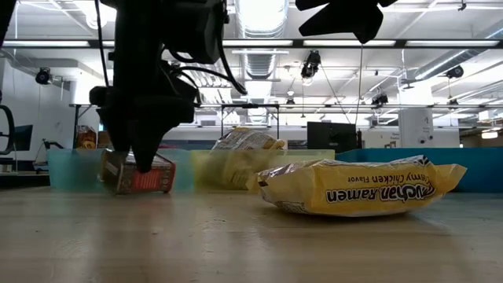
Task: Pick & Place Food Item
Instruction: Put the red seasoning can into the green bin
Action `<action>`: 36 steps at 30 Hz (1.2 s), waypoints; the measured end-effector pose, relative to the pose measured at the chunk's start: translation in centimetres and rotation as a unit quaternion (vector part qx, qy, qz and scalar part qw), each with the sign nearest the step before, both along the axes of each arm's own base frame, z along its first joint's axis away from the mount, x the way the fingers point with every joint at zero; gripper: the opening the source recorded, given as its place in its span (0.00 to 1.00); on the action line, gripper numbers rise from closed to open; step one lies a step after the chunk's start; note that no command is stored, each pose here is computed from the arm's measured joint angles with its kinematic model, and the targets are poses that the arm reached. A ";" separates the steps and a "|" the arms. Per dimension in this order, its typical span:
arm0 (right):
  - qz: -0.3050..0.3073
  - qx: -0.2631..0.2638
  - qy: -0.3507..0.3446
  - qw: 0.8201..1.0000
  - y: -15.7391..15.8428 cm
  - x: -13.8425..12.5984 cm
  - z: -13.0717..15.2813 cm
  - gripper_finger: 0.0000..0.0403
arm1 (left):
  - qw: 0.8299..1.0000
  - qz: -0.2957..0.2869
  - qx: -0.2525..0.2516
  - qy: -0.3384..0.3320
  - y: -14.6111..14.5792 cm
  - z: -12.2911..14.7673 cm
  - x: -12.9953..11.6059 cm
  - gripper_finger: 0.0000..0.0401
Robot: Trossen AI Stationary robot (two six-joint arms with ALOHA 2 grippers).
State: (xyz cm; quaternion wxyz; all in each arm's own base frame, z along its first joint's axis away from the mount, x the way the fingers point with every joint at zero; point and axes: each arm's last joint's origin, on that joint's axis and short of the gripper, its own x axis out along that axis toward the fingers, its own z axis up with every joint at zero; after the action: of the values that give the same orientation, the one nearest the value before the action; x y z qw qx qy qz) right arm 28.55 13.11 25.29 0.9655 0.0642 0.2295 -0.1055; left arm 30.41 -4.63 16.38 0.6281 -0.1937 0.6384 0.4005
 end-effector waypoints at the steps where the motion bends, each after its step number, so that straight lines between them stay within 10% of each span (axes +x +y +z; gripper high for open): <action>1: 0.000 0.000 0.000 1.000 0.0 0.0 0.0 0.57 | 1.000 -0.001 0.000 0.000 0.0 0.0 0.0 0.74; 36: 0.000 0.000 0.000 1.000 0.0 0.0 0.0 0.57 | 0.999 -0.041 -0.013 0.002 -0.1 -0.1 0.1 0.75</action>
State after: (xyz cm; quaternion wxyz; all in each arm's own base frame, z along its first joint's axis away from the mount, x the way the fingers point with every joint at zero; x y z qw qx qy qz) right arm 28.55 13.10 25.29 0.9654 0.0641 0.2296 -0.1057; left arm 30.52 -4.69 16.31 0.6400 -0.1753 0.6523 0.3665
